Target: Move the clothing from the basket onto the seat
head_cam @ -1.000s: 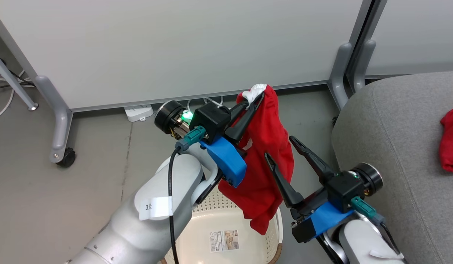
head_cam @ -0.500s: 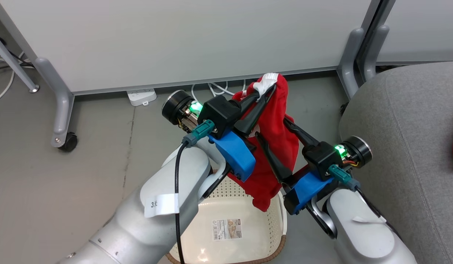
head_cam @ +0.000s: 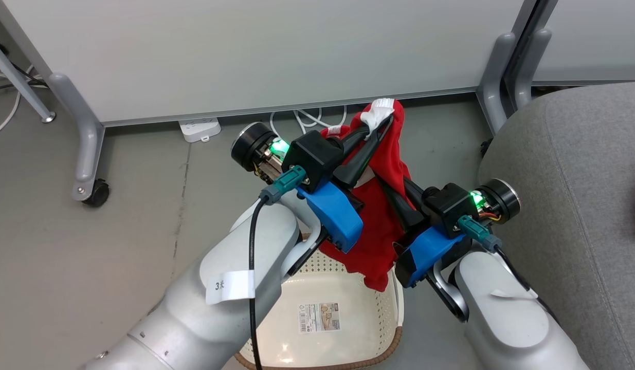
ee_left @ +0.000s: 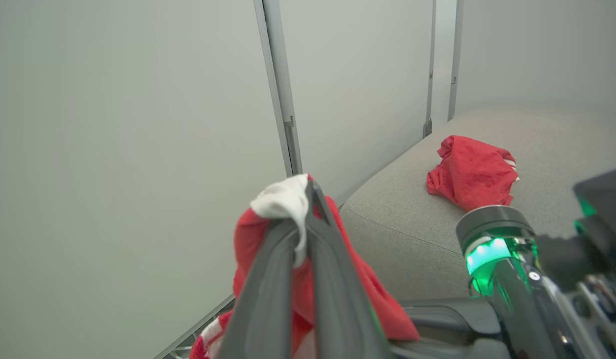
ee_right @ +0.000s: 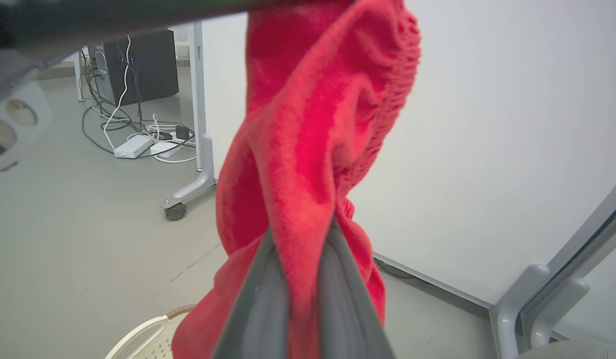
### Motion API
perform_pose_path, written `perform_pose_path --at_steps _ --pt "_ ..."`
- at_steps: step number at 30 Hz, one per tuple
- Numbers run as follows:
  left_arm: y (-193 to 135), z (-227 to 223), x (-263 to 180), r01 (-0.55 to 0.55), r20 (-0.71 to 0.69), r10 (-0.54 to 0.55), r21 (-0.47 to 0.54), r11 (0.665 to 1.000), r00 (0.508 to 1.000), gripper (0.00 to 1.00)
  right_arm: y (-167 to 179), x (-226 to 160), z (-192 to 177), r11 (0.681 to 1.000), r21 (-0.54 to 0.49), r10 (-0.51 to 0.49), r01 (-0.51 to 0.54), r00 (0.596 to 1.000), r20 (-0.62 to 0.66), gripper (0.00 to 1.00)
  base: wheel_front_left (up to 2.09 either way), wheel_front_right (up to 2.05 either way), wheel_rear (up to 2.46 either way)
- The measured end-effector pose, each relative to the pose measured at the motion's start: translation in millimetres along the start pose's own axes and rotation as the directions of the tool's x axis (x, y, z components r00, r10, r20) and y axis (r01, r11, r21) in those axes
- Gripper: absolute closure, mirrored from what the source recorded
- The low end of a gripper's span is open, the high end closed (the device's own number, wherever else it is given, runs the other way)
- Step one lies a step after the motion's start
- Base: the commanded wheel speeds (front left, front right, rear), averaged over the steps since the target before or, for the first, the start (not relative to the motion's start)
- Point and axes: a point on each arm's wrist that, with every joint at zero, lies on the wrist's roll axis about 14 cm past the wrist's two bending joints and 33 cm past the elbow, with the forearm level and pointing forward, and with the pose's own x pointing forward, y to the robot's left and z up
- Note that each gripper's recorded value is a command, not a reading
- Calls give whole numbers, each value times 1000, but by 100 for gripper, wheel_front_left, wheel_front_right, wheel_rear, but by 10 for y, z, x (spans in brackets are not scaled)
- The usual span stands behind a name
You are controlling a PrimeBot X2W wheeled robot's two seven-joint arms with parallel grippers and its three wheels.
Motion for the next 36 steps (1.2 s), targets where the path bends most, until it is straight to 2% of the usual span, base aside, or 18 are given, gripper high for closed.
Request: perform_pose_path --at_steps 20,21,22,23,30,36 --pt "0 -32 10 1 -6 -1 -5 1000 1000 100 -34 5 11 1000 16 -13 13 1000 6 100 0 0 0" --pt "3 -38 9 0 -8 0 -5 1000 1000 51 -34 5 11 1000 17 -13 13 1000 7 100 0 0 0" --pt "11 -44 8 -3 -10 3 -6 1000 1000 51 -35 6 12 1000 19 -13 13 1000 7 100 0 0 0" --pt "19 -45 7 -5 -10 5 -7 1000 1000 0 -37 6 14 1000 22 -14 14 1000 9 100 0 0 0" --pt "43 -88 21 -10 -16 10 -13 1000 1000 0 -116 24 35 998 41 -38 37 999 21 100 0 0 0" --pt "45 -189 51 -3 -31 2 -19 1000 1000 0 -342 36 18 993 62 -104 102 994 25 100 0 0 0"
